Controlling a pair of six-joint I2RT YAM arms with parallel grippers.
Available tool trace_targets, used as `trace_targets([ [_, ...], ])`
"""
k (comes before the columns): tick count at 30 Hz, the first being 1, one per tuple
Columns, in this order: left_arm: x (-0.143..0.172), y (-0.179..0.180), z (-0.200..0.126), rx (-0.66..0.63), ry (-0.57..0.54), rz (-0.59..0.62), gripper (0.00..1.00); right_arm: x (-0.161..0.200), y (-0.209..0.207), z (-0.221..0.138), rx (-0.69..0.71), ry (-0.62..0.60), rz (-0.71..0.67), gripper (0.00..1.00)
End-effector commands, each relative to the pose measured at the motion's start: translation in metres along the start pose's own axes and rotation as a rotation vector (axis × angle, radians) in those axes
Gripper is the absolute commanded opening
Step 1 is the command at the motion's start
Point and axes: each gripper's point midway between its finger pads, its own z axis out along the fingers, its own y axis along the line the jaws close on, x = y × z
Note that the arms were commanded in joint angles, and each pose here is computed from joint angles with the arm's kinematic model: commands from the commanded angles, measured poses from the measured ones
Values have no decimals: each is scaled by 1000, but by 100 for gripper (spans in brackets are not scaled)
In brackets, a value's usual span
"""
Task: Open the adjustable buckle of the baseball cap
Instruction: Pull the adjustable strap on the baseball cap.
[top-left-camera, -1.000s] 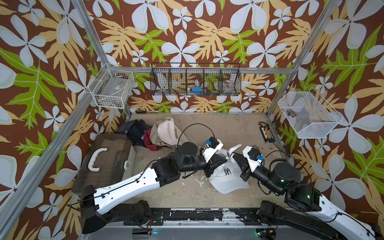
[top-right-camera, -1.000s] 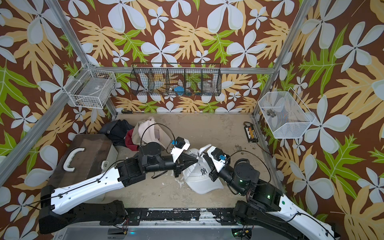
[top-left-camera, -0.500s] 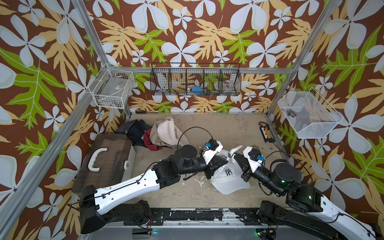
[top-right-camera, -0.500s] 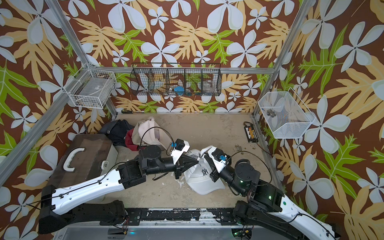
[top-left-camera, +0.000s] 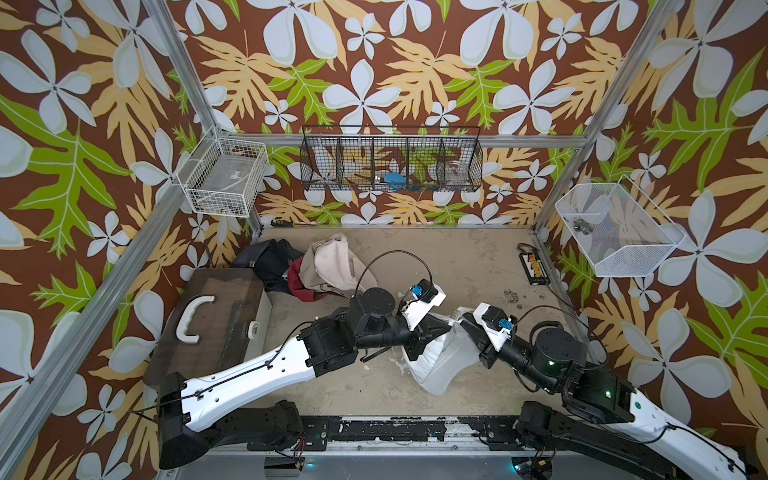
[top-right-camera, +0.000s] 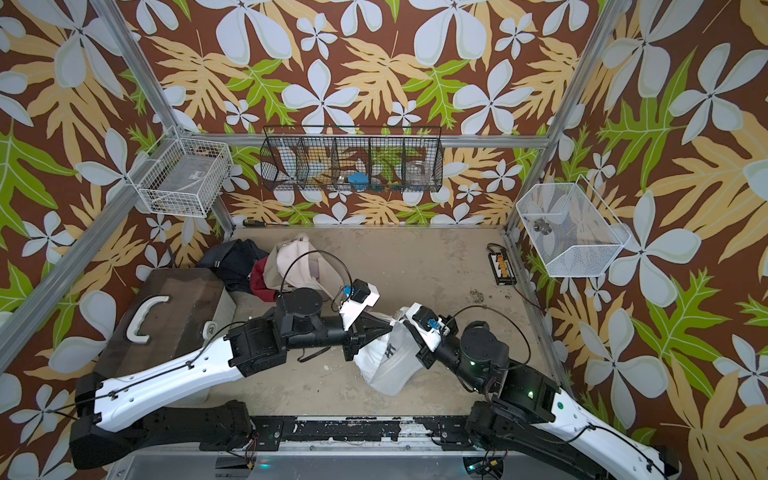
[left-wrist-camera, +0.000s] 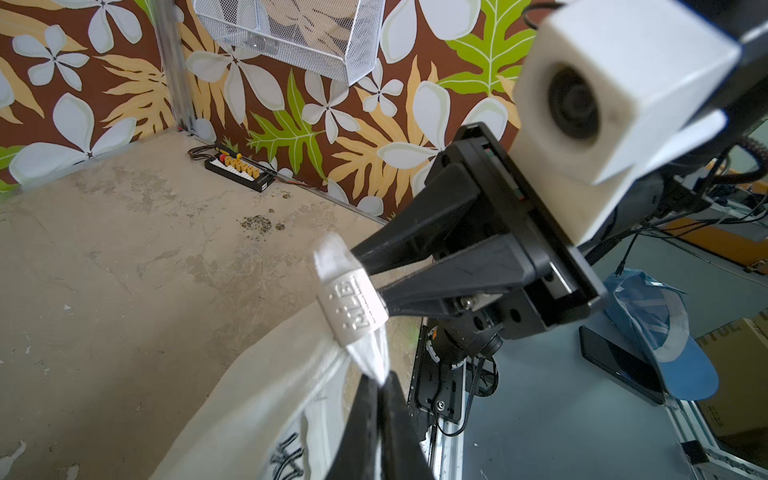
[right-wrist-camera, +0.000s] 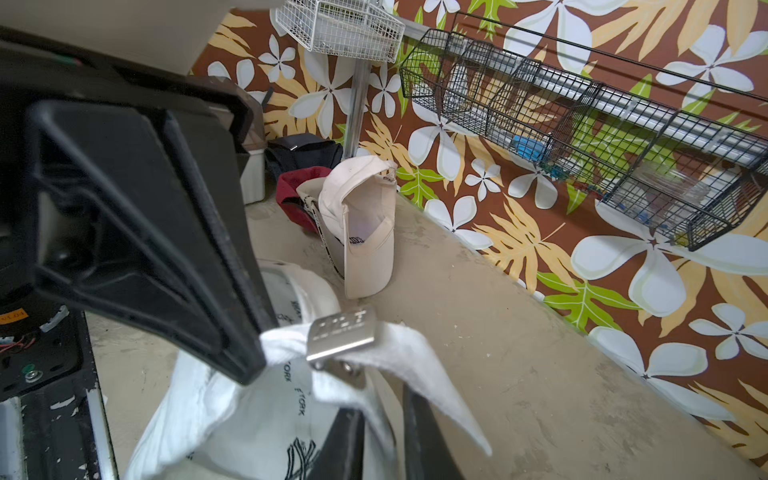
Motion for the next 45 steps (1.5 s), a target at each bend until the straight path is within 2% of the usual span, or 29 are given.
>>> trace_targets([
  [1,-2,-3,-1,13,1,14,0,-1,6,1,-37,-2,-21,24],
  [9,-5,-4,0,14,-3,14,0,-3,21,5,-115,-10,-16,24],
  [16,-3,-4,0,16,8,13,0,-7,23,6,-127,-28,-14,23],
  [32,10,-5,7,39,48,-8,0,-18,18,1,-107,-71,14,1],
  [45,16,-7,3,44,56,-12,0,-24,-1,-4,-10,-92,44,0],
])
